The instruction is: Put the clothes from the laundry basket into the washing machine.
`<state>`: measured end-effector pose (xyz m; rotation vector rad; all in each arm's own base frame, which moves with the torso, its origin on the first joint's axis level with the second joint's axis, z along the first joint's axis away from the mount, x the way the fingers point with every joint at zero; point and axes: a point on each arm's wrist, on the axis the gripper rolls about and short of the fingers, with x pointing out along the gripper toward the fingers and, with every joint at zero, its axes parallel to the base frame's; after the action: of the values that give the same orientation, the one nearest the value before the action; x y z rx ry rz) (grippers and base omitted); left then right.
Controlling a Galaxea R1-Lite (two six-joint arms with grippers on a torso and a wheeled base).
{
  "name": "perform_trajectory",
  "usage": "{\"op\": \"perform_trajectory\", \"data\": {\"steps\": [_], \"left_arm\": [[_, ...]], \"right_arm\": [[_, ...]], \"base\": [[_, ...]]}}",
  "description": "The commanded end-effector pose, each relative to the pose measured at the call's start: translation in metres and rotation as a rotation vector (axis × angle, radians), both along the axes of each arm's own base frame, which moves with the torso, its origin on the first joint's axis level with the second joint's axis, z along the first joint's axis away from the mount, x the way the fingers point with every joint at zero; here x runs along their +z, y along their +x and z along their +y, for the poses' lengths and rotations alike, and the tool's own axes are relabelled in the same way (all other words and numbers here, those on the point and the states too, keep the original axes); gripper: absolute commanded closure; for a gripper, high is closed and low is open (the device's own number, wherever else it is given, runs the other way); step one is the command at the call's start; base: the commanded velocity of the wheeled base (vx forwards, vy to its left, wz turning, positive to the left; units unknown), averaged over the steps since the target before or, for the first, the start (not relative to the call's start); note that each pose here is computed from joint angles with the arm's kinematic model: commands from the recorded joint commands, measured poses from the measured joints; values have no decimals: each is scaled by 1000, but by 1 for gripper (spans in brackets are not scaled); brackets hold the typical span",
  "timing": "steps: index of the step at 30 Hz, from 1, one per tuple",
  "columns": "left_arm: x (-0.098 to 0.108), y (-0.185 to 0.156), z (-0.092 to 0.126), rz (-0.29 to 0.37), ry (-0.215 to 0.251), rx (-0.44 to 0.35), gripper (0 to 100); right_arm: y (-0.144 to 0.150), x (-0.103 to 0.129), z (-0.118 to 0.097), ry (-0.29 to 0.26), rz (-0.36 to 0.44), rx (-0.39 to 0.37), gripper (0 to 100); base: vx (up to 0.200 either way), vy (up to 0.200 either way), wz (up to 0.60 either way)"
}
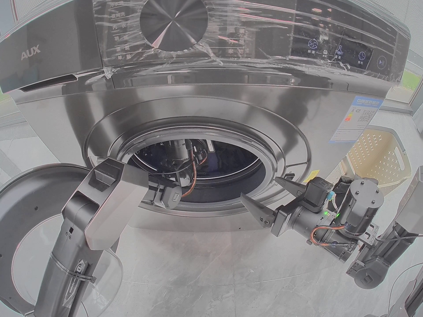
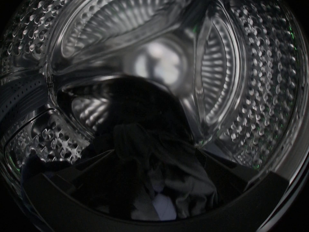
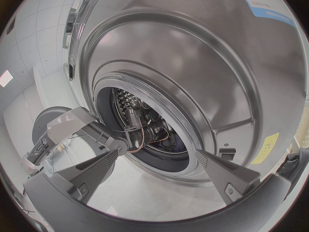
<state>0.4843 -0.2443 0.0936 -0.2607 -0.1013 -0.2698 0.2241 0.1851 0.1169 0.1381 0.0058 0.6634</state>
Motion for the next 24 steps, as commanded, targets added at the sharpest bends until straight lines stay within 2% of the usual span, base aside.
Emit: {"op": "perform_trajectory", "data": {"steps": [1,5,7,13,17,20,21,24], "left_arm": [[-5,-21,-2,42,88,-14,0],[-1,-45,-13,6,124,-57,0],[3,-71,-24,12,143,-111,0],[2,-141,-27,36,208,-248,0],[-3,-182,-13,49,241,-317,0],[5,-207,2,21,237,-356,0],[13,-225,13,9,234,-367,0],[26,-253,36,8,233,-365,0]], "right_arm": [[-1,-1,0,-4,5,1,0],[-2,-3,-1,-9,11,2,0],[-3,-4,-1,-12,14,5,0],[-14,-10,-4,-41,46,28,0],[-30,-11,-3,-58,58,70,0],[-40,-8,-3,-57,53,90,0],[-44,-5,-5,-52,47,93,0],[-49,-6,-13,-59,59,80,0]], "base": [[0,0,0],[0,0,0],[0,0,0],[0,0,0],[0,0,0],[0,0,0],[0,0,0],[0,0,0]]}}
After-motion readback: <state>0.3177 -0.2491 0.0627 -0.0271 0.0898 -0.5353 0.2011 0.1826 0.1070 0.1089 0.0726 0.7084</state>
